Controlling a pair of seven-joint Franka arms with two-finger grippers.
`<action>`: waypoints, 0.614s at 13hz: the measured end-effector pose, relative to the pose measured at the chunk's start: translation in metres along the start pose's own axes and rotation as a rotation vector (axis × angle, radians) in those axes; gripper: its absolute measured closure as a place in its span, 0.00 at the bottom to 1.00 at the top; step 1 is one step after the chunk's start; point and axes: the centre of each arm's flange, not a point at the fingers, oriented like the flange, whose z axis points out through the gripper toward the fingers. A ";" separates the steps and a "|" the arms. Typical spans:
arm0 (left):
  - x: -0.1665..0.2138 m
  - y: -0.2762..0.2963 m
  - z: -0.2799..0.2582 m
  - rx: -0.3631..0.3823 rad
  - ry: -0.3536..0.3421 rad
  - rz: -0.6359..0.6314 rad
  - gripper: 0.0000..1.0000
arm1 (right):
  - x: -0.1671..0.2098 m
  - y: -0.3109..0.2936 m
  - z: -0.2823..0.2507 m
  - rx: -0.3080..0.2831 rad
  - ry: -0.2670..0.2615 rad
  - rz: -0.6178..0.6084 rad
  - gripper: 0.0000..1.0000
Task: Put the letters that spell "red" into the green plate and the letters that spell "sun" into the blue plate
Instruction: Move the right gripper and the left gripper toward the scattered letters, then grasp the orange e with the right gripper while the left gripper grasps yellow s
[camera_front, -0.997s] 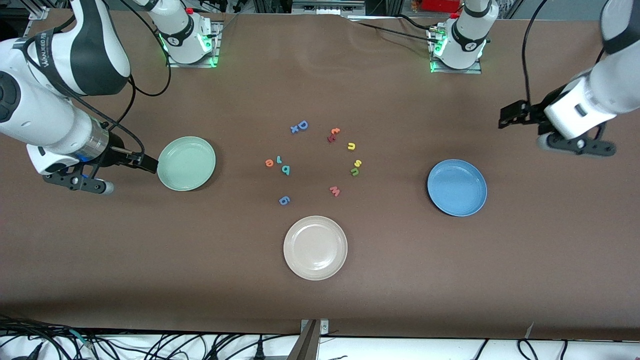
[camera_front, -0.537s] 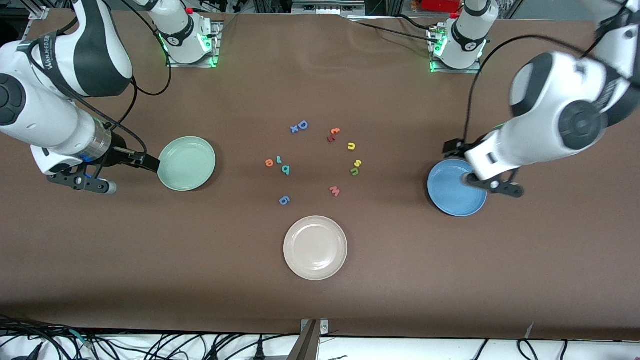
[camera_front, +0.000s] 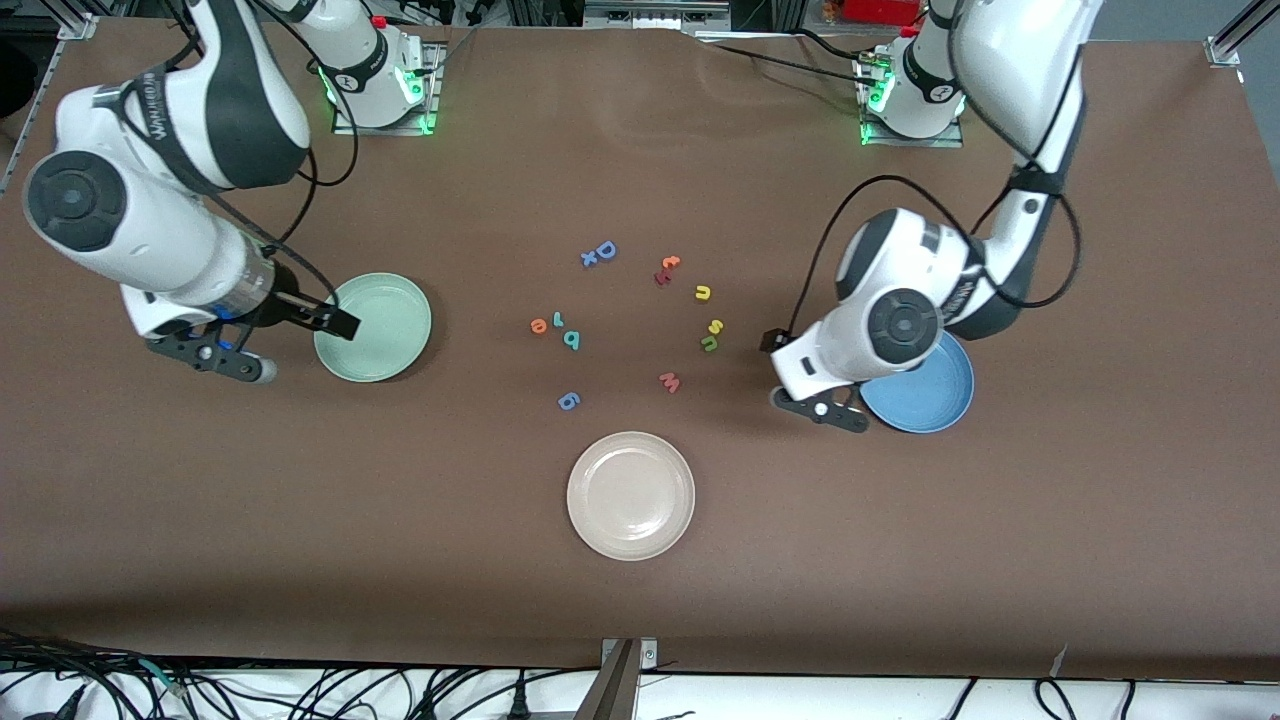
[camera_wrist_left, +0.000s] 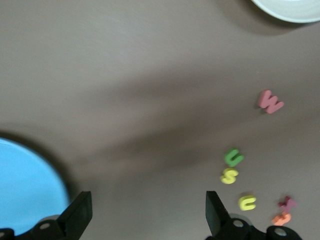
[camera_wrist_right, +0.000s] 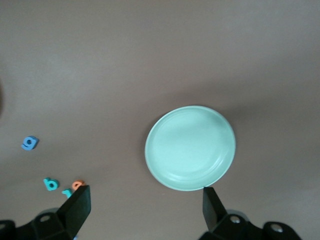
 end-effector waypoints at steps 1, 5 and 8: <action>-0.005 0.025 0.010 0.010 -0.012 -0.008 0.00 | -0.007 -0.012 0.006 0.003 0.000 0.026 0.00; -0.017 0.081 0.045 0.019 0.042 0.007 0.00 | -0.035 -0.056 0.042 -0.004 -0.040 0.165 0.00; -0.032 0.084 0.093 0.028 0.044 -0.011 0.00 | -0.052 -0.090 0.076 -0.011 -0.072 0.267 0.00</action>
